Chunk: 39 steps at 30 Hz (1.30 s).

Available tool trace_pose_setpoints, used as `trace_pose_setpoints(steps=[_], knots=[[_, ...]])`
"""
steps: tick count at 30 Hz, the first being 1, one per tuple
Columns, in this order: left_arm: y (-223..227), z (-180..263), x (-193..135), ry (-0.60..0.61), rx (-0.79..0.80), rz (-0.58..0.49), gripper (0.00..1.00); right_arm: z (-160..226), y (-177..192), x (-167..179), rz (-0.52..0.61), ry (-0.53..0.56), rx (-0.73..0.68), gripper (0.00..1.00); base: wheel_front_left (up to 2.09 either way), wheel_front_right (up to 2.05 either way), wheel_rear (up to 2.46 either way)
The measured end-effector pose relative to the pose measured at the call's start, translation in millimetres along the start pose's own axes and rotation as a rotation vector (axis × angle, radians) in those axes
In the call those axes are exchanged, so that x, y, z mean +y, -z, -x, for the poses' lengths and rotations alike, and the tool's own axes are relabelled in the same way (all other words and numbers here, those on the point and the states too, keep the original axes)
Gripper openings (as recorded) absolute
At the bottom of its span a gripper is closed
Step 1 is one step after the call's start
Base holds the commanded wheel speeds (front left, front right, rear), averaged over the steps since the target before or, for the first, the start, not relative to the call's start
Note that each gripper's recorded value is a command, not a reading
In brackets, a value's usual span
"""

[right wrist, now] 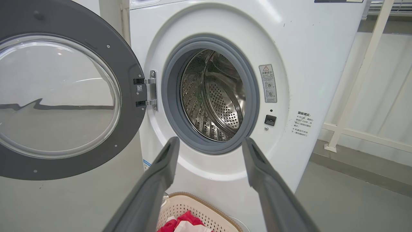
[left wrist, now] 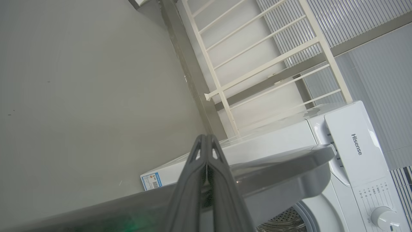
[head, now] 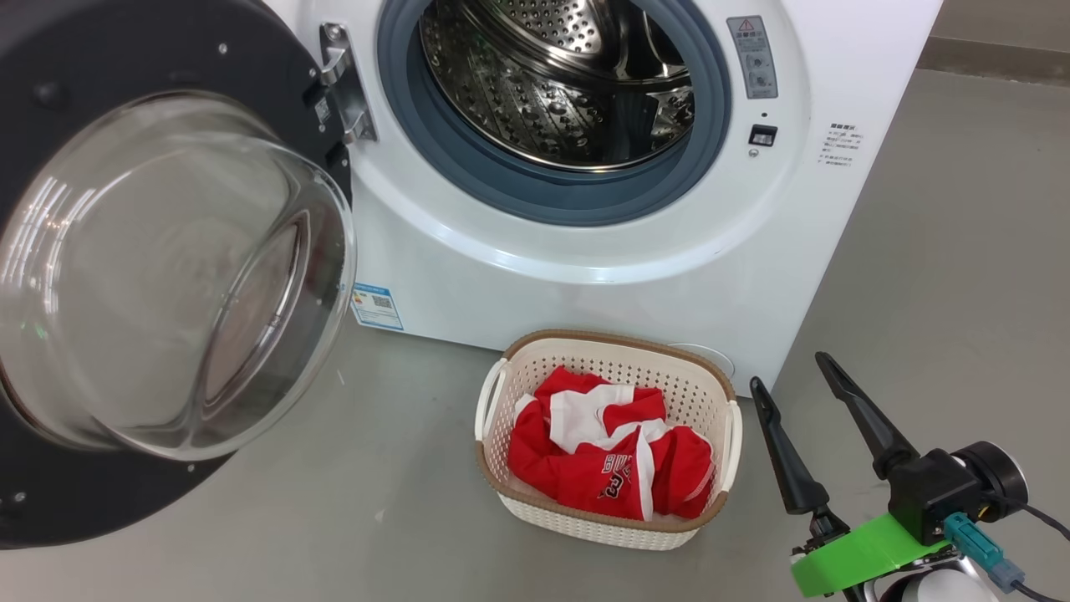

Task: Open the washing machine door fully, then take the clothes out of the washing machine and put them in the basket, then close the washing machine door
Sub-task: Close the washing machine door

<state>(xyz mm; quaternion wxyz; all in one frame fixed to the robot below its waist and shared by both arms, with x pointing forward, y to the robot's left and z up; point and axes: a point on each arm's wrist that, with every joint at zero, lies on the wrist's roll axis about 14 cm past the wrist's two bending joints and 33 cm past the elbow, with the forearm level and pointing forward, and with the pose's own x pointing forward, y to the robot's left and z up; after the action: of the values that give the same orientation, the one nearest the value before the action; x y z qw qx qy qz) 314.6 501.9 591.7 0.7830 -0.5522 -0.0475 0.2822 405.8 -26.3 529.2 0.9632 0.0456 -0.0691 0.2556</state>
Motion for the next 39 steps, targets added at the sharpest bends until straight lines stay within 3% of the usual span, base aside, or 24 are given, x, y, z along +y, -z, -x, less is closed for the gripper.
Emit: trace_pose_setpoints(steps=[14, 21, 39], knots=[[24.2, 16.1, 12.7, 0.028, 0.121, -0.055, 0.00, -4.5, 3.4, 7.0, -0.016, -0.016, 0.005, 1.00, 0.00, 0.00, 0.00], [58.9, 22.7, 10.3, 0.078, 0.209, -0.012, 0.00, -7.0, 5.2, 10.9, -0.025, -0.024, 0.008, 1.00, 0.00, 0.00, 0.00], [98.5, 38.5, -14.4, 0.180, 0.286, 0.058, 0.00, -5.2, 9.4, 6.5, -0.033, -0.008, 0.017, 1.00, 0.00, 0.00, 0.00]])
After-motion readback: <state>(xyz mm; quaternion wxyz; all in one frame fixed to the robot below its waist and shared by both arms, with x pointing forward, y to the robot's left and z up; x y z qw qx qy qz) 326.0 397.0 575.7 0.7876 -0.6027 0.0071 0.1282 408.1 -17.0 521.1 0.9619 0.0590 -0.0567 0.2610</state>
